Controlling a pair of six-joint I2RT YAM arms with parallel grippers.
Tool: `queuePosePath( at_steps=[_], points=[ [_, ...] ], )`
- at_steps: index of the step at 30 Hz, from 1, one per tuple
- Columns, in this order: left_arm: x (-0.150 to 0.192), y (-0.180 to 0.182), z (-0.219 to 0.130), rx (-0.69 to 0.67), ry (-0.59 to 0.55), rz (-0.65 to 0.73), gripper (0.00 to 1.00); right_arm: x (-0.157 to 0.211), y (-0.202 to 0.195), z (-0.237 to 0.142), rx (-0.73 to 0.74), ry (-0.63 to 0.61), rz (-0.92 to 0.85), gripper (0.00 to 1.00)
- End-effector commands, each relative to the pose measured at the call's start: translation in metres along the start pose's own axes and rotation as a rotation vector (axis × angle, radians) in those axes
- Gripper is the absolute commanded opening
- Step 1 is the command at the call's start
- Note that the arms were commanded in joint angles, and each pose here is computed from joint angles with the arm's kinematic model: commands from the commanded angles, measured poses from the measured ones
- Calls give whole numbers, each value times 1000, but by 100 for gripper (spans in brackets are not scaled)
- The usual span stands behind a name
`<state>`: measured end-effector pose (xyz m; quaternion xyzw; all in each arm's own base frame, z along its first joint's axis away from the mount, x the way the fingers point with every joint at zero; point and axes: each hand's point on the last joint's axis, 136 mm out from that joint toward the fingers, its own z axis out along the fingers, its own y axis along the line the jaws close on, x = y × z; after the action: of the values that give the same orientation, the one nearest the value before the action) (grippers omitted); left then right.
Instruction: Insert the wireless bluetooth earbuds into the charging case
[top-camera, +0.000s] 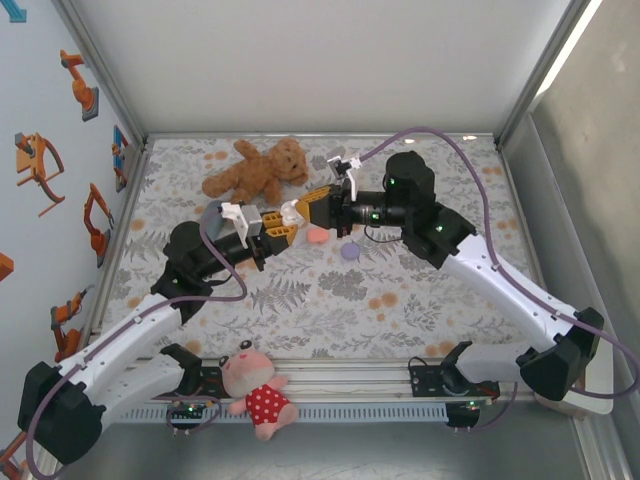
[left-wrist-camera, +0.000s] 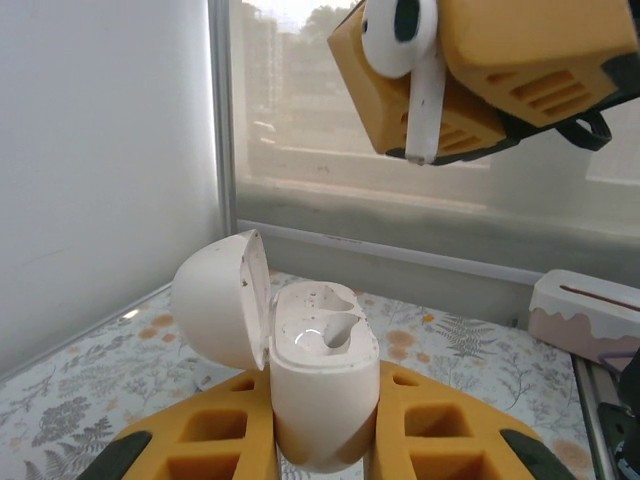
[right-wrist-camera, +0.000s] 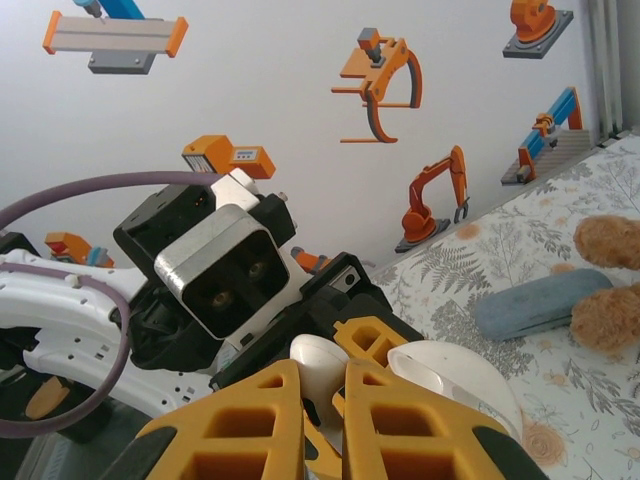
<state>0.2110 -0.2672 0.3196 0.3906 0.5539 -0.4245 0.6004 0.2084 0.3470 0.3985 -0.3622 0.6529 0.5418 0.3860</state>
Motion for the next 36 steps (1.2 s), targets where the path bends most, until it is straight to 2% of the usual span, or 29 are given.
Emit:
queuePosePath(
  at_steps=[1,16,36],
  points=[
    [-29,-13,1,70,-79,43,0,-12,13,0,-30,-23,-80,13],
    [-33,-17,0,89,-86,42,0,2,6,13,13,48,-104,13],
    [-31,-17,0,85,-65,41,0,11,-3,13,57,72,-108,13]
  ],
)
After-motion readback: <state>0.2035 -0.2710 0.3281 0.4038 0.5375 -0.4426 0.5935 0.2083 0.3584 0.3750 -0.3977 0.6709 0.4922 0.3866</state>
